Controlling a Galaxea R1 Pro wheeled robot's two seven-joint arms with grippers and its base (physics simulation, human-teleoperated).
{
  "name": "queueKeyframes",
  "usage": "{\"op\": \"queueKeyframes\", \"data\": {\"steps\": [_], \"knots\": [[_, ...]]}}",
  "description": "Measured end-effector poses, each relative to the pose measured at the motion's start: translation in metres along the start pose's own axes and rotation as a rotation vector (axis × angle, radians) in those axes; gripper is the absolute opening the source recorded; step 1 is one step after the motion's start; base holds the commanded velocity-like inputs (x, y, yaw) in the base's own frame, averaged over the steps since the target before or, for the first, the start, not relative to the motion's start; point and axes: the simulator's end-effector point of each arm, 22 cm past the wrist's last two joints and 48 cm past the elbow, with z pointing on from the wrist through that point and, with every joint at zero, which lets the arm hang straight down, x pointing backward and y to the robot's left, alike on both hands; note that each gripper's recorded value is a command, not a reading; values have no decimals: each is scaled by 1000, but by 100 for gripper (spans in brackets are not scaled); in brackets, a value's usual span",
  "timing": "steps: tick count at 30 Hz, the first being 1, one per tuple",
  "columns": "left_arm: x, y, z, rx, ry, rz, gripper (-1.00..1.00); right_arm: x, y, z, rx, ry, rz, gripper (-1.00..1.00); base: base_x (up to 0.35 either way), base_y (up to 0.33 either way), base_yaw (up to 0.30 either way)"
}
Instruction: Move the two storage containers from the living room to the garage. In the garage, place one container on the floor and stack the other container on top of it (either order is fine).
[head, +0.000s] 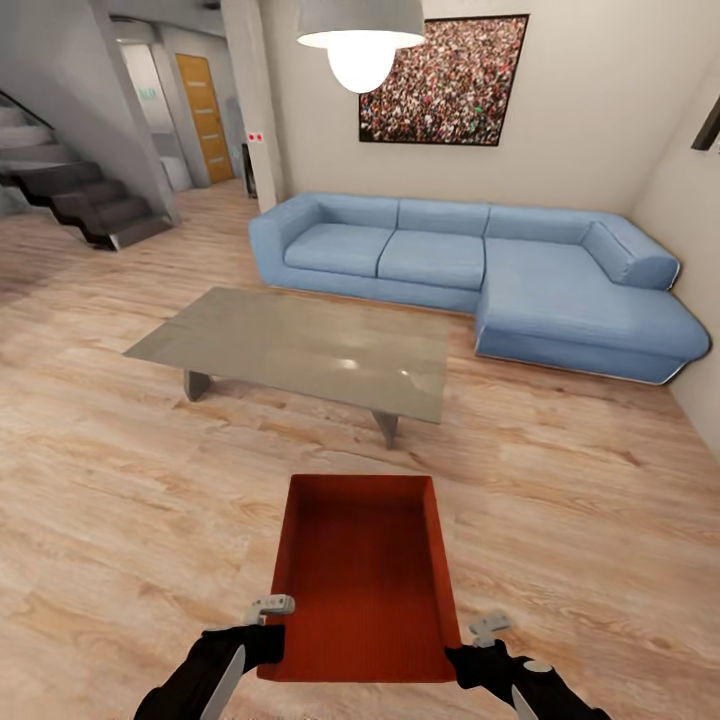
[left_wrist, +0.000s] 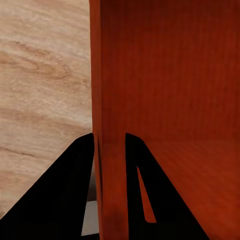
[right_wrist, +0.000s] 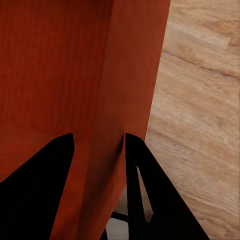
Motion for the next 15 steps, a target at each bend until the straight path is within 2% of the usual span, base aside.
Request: {"op": "queueKeyframes", "data": {"steps": [15], "knots": [[-5, -3, -20, 0, -8, 1, -100, -8, 5, -19, 1, -8, -2, -100, 0, 0, 281]]}}
